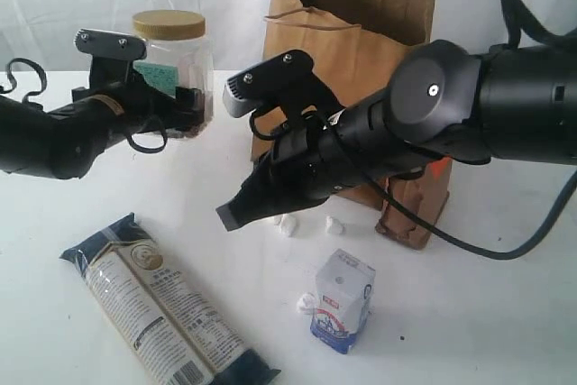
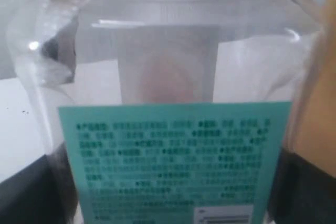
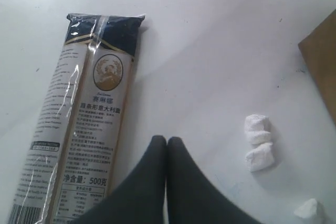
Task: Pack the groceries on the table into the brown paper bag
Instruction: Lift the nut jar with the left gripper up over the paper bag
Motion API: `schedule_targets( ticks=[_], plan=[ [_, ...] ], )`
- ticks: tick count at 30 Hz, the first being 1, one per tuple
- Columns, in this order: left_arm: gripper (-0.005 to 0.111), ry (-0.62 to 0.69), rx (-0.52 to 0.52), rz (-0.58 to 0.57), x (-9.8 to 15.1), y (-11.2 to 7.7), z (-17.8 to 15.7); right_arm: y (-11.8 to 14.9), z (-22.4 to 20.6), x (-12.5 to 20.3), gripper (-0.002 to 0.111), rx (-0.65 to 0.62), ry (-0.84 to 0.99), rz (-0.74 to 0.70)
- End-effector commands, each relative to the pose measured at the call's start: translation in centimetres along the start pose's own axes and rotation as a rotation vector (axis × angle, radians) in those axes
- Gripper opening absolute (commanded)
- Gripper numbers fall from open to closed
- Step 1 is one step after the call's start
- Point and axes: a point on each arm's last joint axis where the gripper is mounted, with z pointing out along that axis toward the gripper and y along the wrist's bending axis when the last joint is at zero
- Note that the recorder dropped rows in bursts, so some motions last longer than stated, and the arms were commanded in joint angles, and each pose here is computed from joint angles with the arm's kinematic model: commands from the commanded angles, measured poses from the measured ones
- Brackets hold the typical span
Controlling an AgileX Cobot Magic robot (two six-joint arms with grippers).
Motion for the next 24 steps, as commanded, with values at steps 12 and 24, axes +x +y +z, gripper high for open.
schedule_targets(
  ticks=[12, 24],
  plan=[
    [0.000, -0.228, 0.029, -0.043, -12.1, 0.1, -9.9, 2.0, -5.3, -0.7, 0.000, -0.103, -0.007, -0.043],
    [0.000, -0.452, 0.384, -0.214, -15.8, -2.5, -13.9, 1.5, -9.8, 1.6, 0.000, 0.035, 0.244, -0.209]
  ],
)
